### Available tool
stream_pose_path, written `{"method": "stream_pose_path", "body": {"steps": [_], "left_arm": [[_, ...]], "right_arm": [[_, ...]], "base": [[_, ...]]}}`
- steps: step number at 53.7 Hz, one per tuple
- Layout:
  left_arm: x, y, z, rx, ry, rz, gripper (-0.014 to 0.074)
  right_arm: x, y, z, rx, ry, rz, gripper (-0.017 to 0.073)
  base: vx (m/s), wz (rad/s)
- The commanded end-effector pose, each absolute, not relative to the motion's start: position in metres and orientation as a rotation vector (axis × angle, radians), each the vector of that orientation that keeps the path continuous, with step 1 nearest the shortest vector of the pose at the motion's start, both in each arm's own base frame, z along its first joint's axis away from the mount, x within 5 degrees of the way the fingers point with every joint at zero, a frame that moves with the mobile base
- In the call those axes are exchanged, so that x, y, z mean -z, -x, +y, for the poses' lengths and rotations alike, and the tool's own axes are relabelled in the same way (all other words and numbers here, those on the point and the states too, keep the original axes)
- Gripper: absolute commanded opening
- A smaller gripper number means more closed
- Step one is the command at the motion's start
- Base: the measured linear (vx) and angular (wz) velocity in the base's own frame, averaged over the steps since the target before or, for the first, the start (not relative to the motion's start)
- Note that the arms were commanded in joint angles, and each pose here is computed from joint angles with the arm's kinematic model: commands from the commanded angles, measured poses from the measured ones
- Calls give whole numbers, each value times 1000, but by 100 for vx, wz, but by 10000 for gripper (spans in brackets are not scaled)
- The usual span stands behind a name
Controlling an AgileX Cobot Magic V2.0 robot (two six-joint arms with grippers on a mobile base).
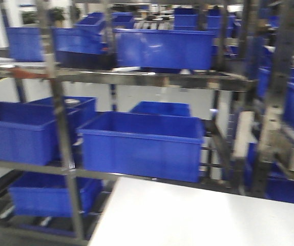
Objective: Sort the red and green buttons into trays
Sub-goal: 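Drive the base to the green and red trays, holding both buttons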
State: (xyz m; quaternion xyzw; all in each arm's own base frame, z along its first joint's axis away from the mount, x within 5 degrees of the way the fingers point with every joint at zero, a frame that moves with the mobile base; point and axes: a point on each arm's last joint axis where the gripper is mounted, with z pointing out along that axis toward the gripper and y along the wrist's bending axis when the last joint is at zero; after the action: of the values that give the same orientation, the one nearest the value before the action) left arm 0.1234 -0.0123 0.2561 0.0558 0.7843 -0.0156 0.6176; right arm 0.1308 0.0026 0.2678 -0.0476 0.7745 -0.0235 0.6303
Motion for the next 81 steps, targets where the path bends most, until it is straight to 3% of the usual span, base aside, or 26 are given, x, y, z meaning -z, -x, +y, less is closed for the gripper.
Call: {"method": "stream_pose_path", "body": {"steps": [1,41,81], "left_arm": [[-272,-125,-17,90,-140,1710,0],[-272,-125,-17,90,-140,1710,0],[-272,-125,-17,90,-140,1710,0]], "right_arm": [[-282,-132,6,24,134,1708,-8],[-282,-132,6,24,134,1708,-8],[-282,-132,6,24,134,1708,-8]], "base": [[-14,83],[-10,81],[13,79]]}}
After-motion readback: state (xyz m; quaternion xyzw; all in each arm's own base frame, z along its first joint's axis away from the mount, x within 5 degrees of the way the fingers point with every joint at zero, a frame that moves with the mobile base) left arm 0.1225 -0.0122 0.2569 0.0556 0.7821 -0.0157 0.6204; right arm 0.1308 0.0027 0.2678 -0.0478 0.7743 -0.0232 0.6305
